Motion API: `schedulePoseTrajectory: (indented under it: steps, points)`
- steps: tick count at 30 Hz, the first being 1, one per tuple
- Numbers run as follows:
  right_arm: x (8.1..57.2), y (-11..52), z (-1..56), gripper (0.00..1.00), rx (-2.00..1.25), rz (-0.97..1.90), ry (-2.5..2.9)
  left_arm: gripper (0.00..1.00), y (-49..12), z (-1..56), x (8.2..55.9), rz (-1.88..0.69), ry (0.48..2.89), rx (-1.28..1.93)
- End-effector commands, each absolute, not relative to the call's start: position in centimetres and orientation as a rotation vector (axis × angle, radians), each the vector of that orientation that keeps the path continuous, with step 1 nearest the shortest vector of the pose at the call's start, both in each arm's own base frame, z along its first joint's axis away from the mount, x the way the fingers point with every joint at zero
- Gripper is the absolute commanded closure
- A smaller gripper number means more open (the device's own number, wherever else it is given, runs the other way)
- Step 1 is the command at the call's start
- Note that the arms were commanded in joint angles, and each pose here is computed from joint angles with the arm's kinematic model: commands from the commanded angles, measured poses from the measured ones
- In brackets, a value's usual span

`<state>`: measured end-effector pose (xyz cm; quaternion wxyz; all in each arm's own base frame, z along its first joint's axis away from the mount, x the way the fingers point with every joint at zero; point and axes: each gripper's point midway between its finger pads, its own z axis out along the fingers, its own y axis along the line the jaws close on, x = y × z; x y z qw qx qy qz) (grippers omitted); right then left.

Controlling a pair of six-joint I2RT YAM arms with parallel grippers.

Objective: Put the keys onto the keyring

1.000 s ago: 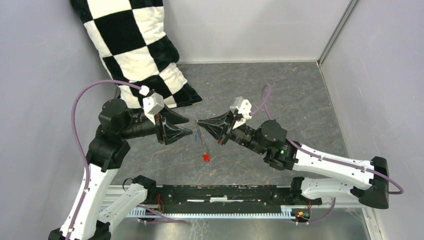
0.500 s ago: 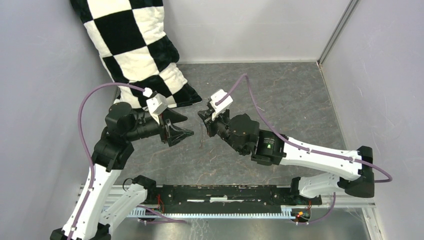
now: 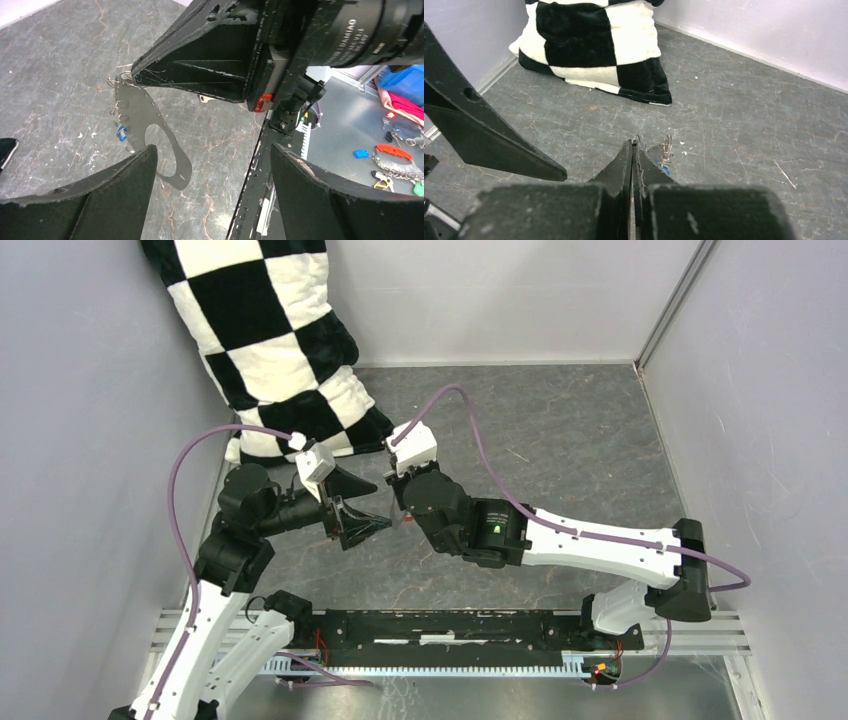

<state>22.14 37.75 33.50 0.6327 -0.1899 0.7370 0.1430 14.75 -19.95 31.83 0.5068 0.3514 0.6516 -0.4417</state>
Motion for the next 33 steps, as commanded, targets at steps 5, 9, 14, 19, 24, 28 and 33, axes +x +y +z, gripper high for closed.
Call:
schedulePoseTrajectory:
  steps: [5,9,14,19,24,28,33]
  points:
    - [21.8,38.6,36.3,0.99,-0.255,0.410,1.656,0.10,-19.0,29.9,17.8,-0.817,1.500,0.912]
    - [21.6,38.9,36.5,0.99,-0.238,0.447,1.656,0.11,-18.8,28.3,18.7,-0.772,1.520,0.937]
    - [21.4,39.0,36.6,0.99,-0.228,0.459,1.656,0.24,-19.2,27.0,19.4,-0.780,1.558,0.954]
    - [21.3,38.8,36.7,0.99,-0.228,0.454,1.654,0.31,-19.3,26.9,20.3,-0.759,1.562,0.946]
    - [21.1,38.5,36.7,0.99,-0.231,0.455,1.657,0.32,-18.9,27.3,20.8,-0.722,1.561,0.921]
    - [20.9,38.6,36.5,0.99,-0.242,0.464,1.665,0.48,-18.6,28.0,20.9,-0.688,1.533,0.917]
    - [20.8,38.3,36.1,0.99,-0.238,0.470,1.676,0.64,-18.3,27.7,20.6,-0.640,1.503,0.974]
